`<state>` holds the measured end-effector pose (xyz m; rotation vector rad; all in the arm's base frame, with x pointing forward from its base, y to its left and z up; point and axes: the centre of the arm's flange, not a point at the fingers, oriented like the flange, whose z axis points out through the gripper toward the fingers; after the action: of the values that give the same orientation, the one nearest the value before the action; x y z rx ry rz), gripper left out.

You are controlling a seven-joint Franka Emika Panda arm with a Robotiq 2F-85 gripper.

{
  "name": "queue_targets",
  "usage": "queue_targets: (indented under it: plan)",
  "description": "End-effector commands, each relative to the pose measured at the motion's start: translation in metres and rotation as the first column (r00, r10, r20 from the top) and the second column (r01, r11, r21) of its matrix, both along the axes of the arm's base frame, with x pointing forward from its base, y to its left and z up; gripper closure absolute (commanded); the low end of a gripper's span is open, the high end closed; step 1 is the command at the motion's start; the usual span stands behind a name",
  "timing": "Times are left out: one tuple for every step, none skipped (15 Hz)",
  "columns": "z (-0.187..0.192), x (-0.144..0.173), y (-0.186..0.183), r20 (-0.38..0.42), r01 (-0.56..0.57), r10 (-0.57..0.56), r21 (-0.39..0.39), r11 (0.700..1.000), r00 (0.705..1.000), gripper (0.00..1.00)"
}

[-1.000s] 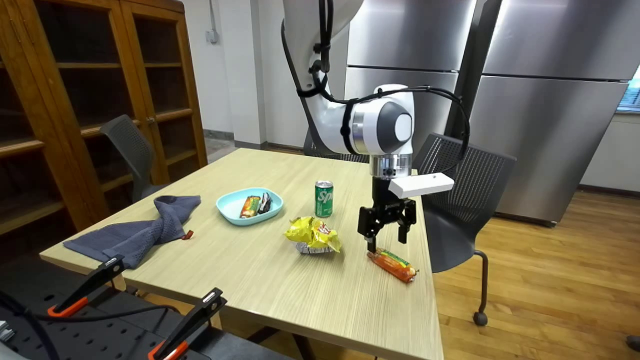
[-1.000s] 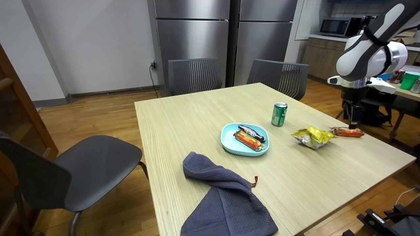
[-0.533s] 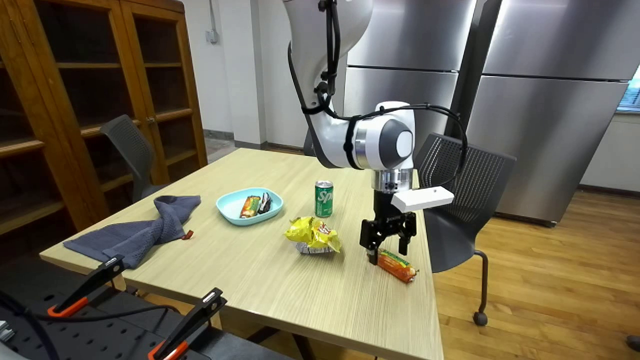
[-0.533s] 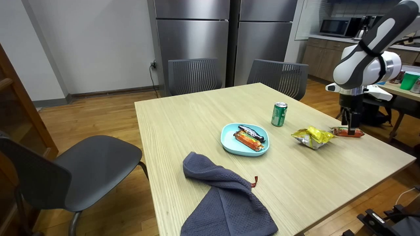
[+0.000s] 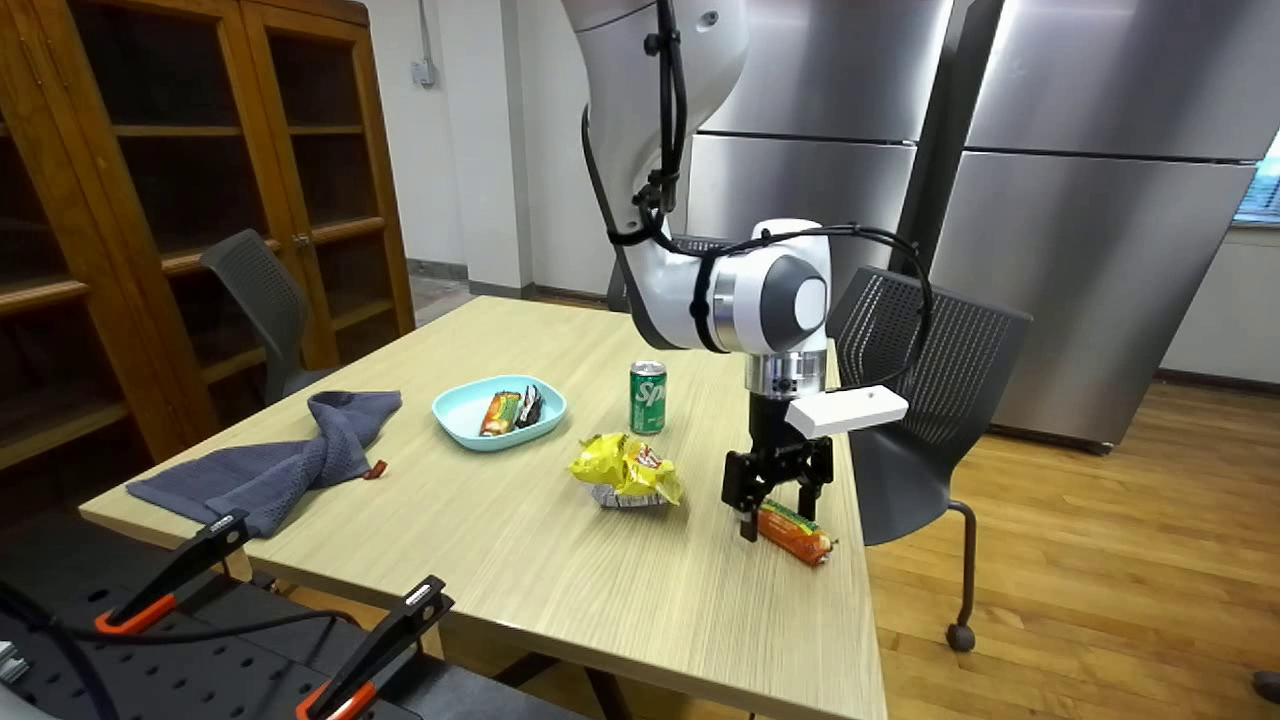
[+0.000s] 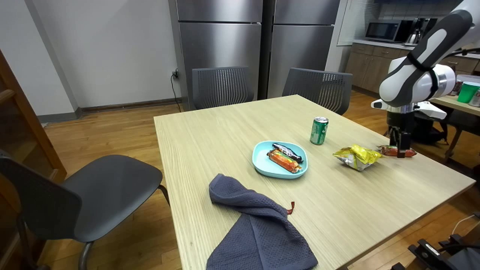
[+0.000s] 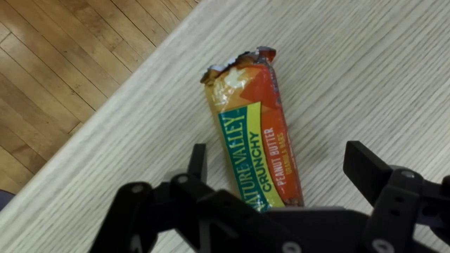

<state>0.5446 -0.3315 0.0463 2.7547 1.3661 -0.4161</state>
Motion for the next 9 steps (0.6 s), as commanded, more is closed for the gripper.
queue_targets:
  plan:
    - [0.006, 0.003, -0.008, 0.006, -0.033, 0.033, 0.004, 0.999, 0.999, 0.28]
    - [0.006, 0.003, -0.008, 0.004, -0.034, 0.034, 0.005, 0.999, 0.999, 0.34]
    - [0.006, 0.002, -0.008, 0.004, -0.035, 0.034, 0.005, 0.999, 0.999, 0.44]
    - [0.007, 0.002, -0.009, 0.002, -0.034, 0.034, 0.005, 0.999, 0.999, 0.51]
    - [0.007, 0.002, -0.009, 0.003, -0.034, 0.034, 0.003, 0.999, 0.999, 0.6]
    - [0.009, 0.002, -0.01, 0.004, -0.032, 0.032, 0.002, 0.999, 0.999, 0.67]
    - [0.013, 0.0, -0.01, 0.005, -0.03, 0.03, 0.005, 1.0, 1.0, 0.75]
    - [0.02, -0.002, -0.01, 0.009, -0.008, 0.008, 0.008, 1.0, 1.0, 0.82]
    - [0.026, -0.004, -0.01, 0.015, 0.0, 0.0, 0.008, 1.0, 1.0, 0.83]
